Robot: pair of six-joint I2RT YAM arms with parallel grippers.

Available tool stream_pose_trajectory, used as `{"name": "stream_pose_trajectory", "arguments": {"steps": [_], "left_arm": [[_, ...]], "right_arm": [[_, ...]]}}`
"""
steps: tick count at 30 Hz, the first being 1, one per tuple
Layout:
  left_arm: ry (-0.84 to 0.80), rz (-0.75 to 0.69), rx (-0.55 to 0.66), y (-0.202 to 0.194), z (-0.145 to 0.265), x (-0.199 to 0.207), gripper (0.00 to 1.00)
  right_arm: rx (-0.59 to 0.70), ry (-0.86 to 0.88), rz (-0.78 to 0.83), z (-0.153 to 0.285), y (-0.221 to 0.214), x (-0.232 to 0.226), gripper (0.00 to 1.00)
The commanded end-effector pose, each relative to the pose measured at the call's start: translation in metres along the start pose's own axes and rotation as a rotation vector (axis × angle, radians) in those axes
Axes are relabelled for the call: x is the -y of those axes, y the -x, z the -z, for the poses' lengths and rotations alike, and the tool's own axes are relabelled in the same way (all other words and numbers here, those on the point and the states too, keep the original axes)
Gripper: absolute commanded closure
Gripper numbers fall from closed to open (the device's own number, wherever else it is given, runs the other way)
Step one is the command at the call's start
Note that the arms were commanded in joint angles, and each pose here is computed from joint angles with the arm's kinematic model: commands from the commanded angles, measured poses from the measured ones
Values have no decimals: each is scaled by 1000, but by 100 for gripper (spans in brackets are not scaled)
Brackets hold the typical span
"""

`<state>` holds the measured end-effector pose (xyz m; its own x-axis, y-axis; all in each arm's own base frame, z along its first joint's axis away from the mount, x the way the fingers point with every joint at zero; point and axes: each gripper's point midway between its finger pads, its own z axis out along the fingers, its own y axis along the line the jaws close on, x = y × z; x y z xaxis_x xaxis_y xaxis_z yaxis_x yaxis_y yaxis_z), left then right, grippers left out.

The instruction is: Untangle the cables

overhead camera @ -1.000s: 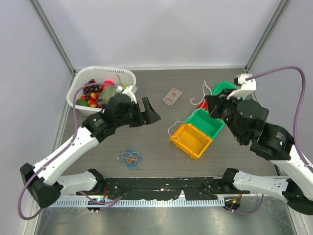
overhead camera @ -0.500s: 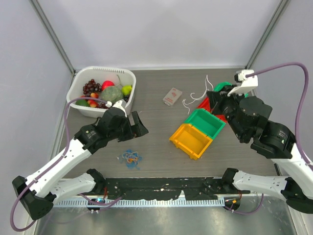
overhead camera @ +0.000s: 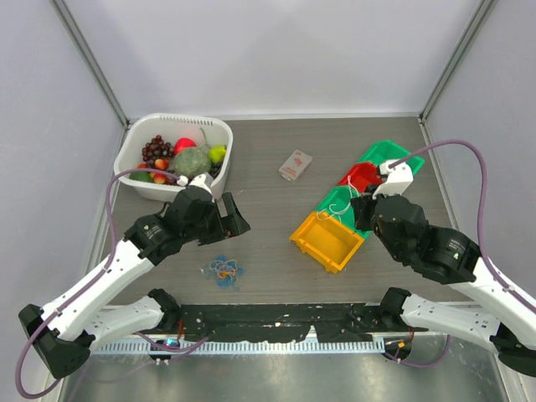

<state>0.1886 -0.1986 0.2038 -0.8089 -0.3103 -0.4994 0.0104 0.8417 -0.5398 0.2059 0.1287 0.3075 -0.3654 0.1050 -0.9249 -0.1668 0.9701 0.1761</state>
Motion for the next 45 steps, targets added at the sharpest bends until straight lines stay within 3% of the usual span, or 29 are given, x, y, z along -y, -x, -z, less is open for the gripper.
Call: {"name": "stream_pose_trajectory", "arguments": {"steps": [1,8,15,24,31,40,41,43,45], "left_arm": [[-5,6,41,9,7,1,11],[-8,11,47,10,7,2,11],[-11,6,63,13,8,2,11],[-11,-16,58,15,8,5,11],[-2,-18,59,15,12,3,11],[219,7,-19,-4,11,-41,11],[230,5,-32,-6,12,-43,11],[249,11,-58,-12,12,-48,11],[264,23,-74,-17,15,-52,11]], "right_arm": [[46,33,-49,4,21,-9,99],[177,76,-36,27,111,-28,99],[160,98,-59,31,108,-29,99],[92,55,-58,18,59,-15,99],[-26,-16,-7,-2,-3,-1,99],[-455,-45,4,-54,-130,-16,99],[-556,-15,4,-59,-153,-20,99],[-656,-17,-45,-72,-169,-11,99],[-669,-31,-55,-85,-169,-3,99]]}}
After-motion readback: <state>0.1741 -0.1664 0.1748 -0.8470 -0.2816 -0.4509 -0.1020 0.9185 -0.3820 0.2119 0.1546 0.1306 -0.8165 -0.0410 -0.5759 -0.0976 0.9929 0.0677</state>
